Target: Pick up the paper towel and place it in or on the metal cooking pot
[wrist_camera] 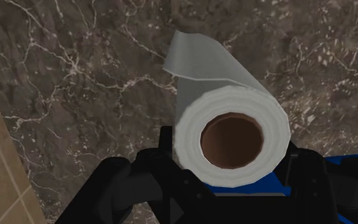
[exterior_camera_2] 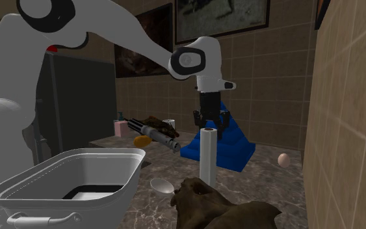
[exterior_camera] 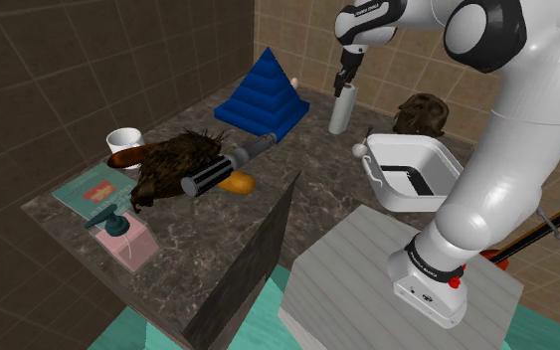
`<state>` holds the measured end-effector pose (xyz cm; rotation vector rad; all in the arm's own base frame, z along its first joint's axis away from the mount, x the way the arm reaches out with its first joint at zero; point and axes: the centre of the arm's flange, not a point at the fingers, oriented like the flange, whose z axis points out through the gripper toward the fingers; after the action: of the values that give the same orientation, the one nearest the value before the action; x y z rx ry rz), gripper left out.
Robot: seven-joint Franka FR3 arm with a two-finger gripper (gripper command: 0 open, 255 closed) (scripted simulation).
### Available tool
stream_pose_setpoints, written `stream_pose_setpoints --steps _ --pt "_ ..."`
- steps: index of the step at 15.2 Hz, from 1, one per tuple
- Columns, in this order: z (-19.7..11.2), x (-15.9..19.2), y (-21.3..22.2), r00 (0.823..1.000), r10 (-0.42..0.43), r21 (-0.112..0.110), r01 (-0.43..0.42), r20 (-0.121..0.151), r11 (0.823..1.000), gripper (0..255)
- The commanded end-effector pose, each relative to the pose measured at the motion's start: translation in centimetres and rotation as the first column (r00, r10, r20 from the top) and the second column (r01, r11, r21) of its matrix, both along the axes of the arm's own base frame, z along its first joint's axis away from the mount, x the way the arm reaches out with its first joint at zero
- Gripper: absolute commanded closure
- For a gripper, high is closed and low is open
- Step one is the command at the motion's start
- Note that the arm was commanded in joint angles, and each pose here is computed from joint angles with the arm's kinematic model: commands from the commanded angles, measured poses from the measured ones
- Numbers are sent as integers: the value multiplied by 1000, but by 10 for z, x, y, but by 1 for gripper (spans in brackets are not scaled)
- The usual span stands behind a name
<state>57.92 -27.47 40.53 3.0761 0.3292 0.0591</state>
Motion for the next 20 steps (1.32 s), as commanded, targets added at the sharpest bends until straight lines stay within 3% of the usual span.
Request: stream_pose_setpoints --steps 1,5,20 --pt "-1 0 -1 1000 -1 -1 1 -1 1000 255" --pt "-1 -1 -1 1000 -1 -1 1 -1 1000 255" --pt "78 -1 -1 1000 -1 -1 1 -1 1000 255"
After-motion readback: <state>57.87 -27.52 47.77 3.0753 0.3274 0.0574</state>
